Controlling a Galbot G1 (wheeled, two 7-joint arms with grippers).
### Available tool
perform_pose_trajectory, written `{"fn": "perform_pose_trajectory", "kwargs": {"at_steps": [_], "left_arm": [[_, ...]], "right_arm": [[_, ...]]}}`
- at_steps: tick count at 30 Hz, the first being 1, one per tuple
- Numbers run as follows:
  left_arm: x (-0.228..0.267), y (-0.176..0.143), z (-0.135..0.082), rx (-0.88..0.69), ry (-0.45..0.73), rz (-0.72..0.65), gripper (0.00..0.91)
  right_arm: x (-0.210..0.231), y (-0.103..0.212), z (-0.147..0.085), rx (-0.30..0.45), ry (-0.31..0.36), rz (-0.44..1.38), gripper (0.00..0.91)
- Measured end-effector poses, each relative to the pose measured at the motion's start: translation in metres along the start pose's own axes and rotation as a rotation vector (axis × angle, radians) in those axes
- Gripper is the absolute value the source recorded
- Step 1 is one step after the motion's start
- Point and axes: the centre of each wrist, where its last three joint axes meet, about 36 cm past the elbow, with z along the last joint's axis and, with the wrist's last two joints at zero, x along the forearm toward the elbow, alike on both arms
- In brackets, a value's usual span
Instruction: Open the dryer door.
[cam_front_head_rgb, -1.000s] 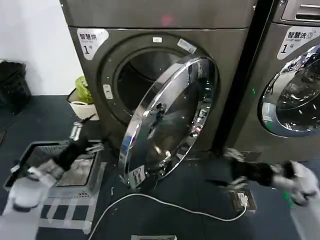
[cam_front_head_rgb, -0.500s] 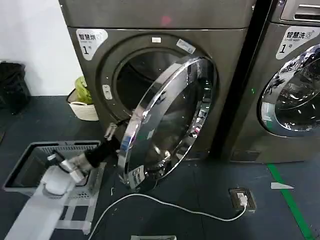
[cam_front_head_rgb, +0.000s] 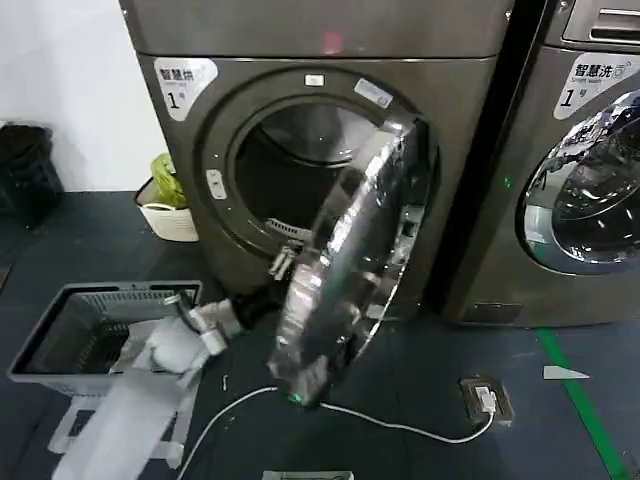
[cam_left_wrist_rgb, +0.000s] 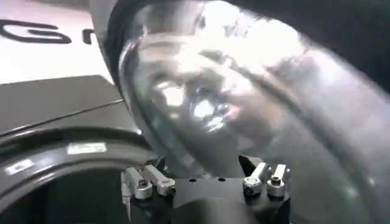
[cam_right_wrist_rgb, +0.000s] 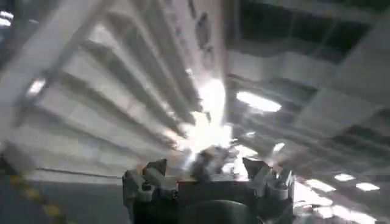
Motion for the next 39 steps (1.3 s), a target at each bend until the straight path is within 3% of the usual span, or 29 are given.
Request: {"fn": "perform_pose_trajectory", "kwargs": {"at_steps": [3, 15, 27, 39], "left_arm": [[-0.024, -0.007, 0.003, 0.013, -0.032, 0.032, 0.907], [-0.154, -0.025, 0.011, 0.046, -0.146, 0.160, 0.907], [-0.262, -0.030, 0.007, 0.056, -0.166, 0.206, 0.907], [-0.272, -0.041, 0.005, 0.089, -0.164, 0.204, 0.907]], "right_arm": [[0.002, -0.028, 0.002, 0.052, 0.065, 0.078, 0.907], [0.002, -0.116, 0.014, 0.161, 0.076, 0.263, 0.907], [0.005, -0.130, 0.021, 0.181, 0.097, 0.328, 0.907], [-0.015, -0.158, 0.028, 0.215, 0.071, 0.354, 0.907]]}}
